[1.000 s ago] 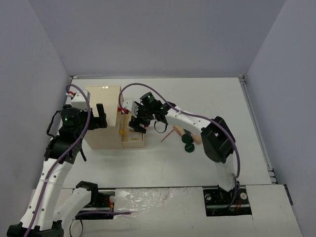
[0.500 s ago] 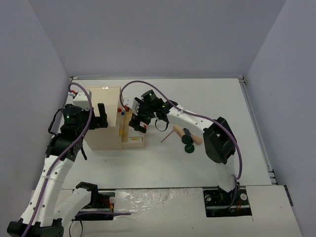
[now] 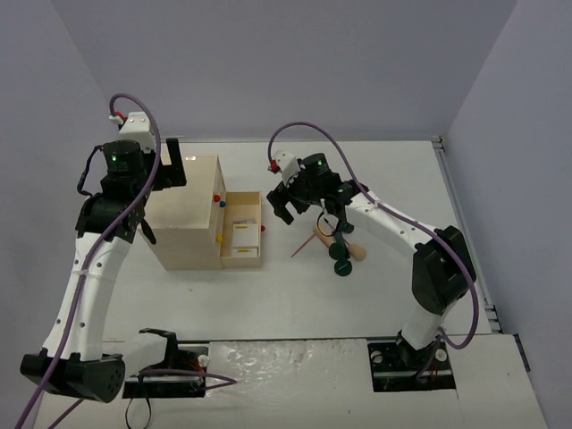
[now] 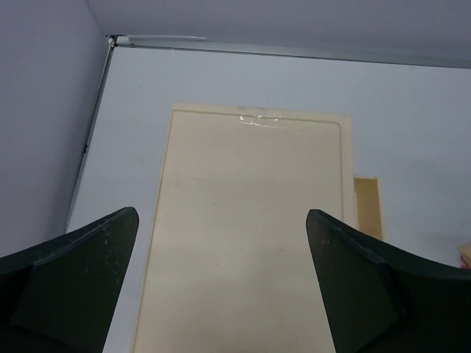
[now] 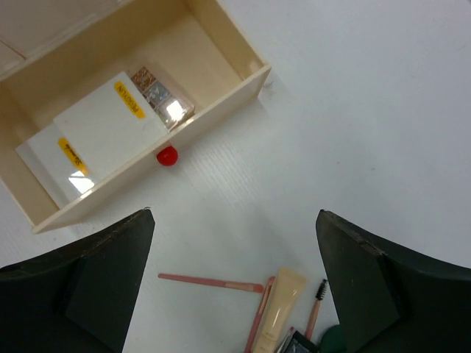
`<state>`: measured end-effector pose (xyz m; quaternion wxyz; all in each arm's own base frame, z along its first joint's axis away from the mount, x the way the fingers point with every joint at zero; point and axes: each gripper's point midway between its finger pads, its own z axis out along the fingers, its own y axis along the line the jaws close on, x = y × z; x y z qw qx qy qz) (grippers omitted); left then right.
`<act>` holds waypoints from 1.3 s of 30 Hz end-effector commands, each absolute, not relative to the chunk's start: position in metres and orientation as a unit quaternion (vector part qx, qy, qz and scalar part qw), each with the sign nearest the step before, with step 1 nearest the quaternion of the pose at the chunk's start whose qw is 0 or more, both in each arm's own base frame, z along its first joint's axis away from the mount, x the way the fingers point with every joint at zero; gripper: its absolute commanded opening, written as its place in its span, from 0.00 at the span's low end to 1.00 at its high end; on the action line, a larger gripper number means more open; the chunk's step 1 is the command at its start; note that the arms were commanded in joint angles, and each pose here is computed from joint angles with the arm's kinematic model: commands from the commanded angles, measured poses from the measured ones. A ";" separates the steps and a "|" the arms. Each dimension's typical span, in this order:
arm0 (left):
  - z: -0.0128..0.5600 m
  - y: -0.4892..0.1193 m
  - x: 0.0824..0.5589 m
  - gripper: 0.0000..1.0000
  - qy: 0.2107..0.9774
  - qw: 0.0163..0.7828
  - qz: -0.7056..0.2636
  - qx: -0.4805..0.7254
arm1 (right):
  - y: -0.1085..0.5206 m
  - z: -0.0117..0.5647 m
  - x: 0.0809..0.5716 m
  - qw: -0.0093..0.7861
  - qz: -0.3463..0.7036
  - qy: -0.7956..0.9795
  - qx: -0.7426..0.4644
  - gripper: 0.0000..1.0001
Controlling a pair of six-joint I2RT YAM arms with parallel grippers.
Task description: Organize the makeup
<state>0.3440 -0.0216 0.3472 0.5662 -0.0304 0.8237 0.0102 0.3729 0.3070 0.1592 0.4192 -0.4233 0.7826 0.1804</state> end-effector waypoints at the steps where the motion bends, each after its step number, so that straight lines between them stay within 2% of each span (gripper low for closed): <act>1: 0.337 0.002 0.365 0.97 0.844 0.535 0.035 -0.028 | 0.319 0.144 0.361 0.412 0.208 0.775 -0.431 0.88; 4: 0.323 0.023 0.374 0.97 0.855 0.517 0.020 -0.047 | 0.328 0.135 0.356 0.406 0.232 0.760 -0.452 0.87; 9: 0.302 0.022 0.385 0.97 0.866 0.497 -0.022 -0.041 | 0.337 0.114 0.356 0.391 0.239 0.744 -0.487 0.87; 20: 0.265 -0.002 0.389 0.97 0.888 0.448 -0.097 -0.035 | 0.365 0.084 0.367 0.377 0.283 0.685 -0.555 0.87; 39: 0.238 -0.030 0.386 0.97 0.895 0.410 -0.166 -0.049 | 0.435 0.095 0.380 0.391 0.350 0.611 -0.593 0.89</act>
